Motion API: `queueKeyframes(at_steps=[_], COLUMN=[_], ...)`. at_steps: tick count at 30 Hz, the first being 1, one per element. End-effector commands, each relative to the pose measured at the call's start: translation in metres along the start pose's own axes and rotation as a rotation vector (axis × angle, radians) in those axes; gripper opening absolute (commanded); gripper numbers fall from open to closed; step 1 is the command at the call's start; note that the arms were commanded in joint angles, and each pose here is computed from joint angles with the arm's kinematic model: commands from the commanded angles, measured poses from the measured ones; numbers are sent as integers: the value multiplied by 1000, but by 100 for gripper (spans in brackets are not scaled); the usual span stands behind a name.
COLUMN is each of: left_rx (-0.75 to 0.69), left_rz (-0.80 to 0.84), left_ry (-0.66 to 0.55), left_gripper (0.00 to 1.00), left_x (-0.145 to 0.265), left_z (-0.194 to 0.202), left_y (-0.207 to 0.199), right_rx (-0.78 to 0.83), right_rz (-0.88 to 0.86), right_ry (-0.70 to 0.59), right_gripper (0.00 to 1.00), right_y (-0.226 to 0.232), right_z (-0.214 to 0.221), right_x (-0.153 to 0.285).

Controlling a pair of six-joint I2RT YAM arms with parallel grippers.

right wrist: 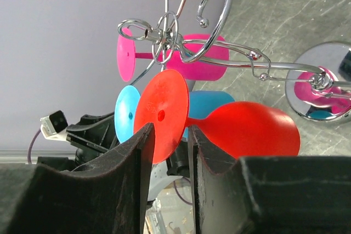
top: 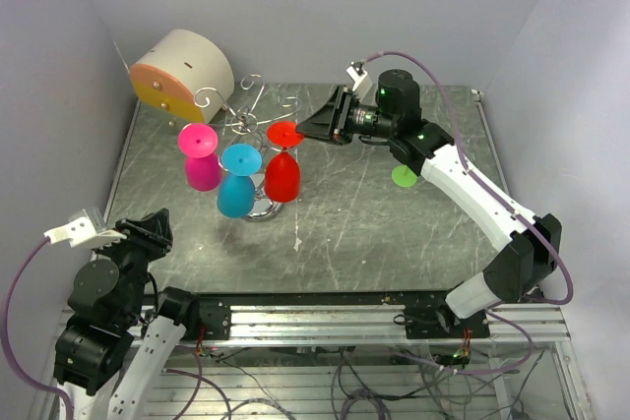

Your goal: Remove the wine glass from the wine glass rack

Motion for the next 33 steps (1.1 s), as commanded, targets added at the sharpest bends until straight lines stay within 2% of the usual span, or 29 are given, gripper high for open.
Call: queueKeyframes(at_steps=[1,11,24,27,30,33], left_rx=[16,17,20,19,20,19], left_rz=[-6,-9,-9,-11,-10,-12], left_ry=[-20,-19,-21,-22,-23,-21], left_gripper=[44,44,44,44,44,44], left_x=[2,2,2,2,3,2], left_z=[-4,-3,-4,-4,-4,-4], left_y=[2,2,2,3,3,3], right_rx=[22,8,-6,-1,0,5], right_rz=[-37,-88,-77,-87,-111,-131], right_ry=[13,30,47,44,46,35], right_gripper=[30,24,23,15,0,0], right_y=[7,11,4,6,11,18], right_z=[1,2,2,2,3,2], right_x=[-3,-7,-15,-14,-12,-8])
Point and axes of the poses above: each gripper's point midway between its finger pads, its own x axis back along the fingers, its own y axis along the line the jaws close on, z = x × y, the point moved 2 cm from there along x, back along the fingers, and after that the axes turned 8 degrees about -x, right-handed, at the moved point
